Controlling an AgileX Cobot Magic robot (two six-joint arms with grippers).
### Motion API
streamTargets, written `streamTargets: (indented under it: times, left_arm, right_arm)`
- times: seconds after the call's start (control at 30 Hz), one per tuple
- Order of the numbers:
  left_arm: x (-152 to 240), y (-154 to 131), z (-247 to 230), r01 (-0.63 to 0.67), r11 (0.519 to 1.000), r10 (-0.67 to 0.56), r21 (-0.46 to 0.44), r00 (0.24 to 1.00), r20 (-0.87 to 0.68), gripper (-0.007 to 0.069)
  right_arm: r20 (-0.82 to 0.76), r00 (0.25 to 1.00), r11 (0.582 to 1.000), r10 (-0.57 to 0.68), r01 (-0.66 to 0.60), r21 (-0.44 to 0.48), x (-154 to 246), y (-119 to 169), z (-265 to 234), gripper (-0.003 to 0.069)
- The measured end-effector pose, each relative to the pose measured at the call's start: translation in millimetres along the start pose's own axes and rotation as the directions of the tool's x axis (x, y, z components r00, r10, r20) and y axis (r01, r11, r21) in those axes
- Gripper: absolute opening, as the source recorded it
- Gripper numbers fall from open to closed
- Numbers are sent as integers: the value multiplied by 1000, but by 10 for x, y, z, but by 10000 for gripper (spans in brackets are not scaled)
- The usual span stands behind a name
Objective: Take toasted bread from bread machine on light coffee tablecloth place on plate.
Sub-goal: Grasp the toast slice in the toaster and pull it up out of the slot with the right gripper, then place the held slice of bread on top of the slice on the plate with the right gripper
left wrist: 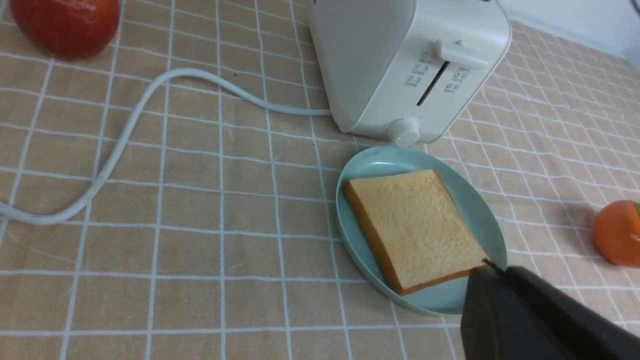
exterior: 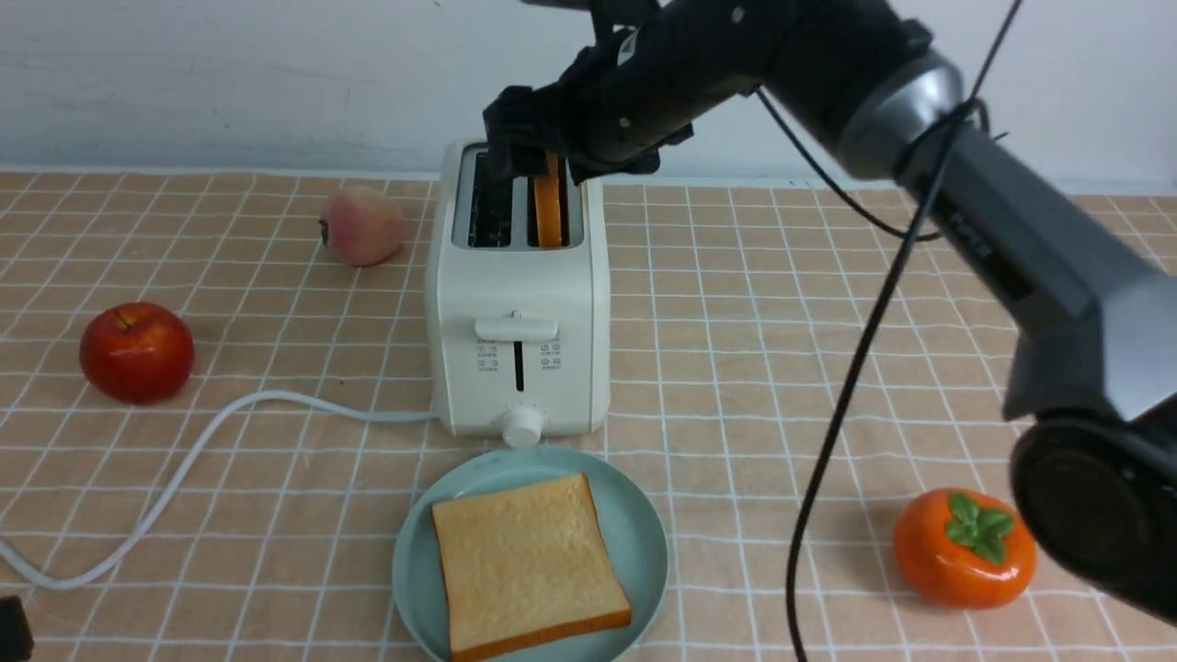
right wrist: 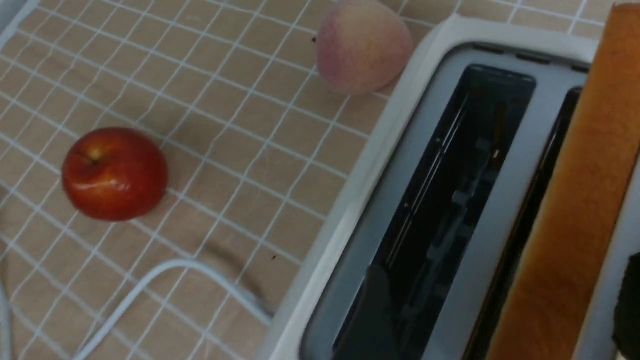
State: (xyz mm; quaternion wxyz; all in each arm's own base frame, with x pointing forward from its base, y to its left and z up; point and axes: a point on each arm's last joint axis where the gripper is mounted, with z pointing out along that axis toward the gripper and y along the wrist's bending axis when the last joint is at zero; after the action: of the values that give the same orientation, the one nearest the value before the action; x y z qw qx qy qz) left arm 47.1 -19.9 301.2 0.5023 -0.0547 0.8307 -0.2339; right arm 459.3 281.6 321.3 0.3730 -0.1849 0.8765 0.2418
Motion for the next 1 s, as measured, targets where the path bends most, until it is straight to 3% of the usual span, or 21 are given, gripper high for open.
streamTargets:
  times: [0.07,0.1,0.13,0.17,0.23,0.37,0.63,0.8,1.0]
  left_arm:
    - [9,4,-8,0,1000,0,-1,1000,-3,-14]
    - [10,4,-7,0,1000,0,-2,1000,-4,-14]
    - [14,7,-9,0,1000,0,-4,1000,-8,-14]
    - [14,7,-9,-1,1000,1,-4,1000,-8,-14]
    - [13,10,-9,-4,1000,4,-7,1000,-7,-14]
    - [10,16,-9,-13,1000,13,-14,1000,-4,-14]
    - [3,30,-9,-31,999,31,-30,1000,3,-14]
    - [4,30,-9,-31,999,31,-30,1000,3,-14]
    - [17,38,-9,-32,999,32,-37,999,-12,-14]
  right_arm:
    - [-10,1000,999,5,-5,35,51,-67,119,473]
    - [-11,1000,999,6,-6,37,56,-71,129,461]
    - [-12,1000,998,2,-1,55,46,-82,111,304]
    - [-17,1000,998,-2,3,62,27,-71,54,197]
    - [-17,1000,998,-4,5,64,-16,-42,-48,97]
    - [15,999,998,-38,37,59,-212,105,-536,116]
    - [191,969,988,-157,155,26,-504,607,-2442,116]
    - [128,983,989,-135,141,-39,-312,691,-2717,116]
    - [-257,963,990,-80,48,-131,502,540,-2255,116]
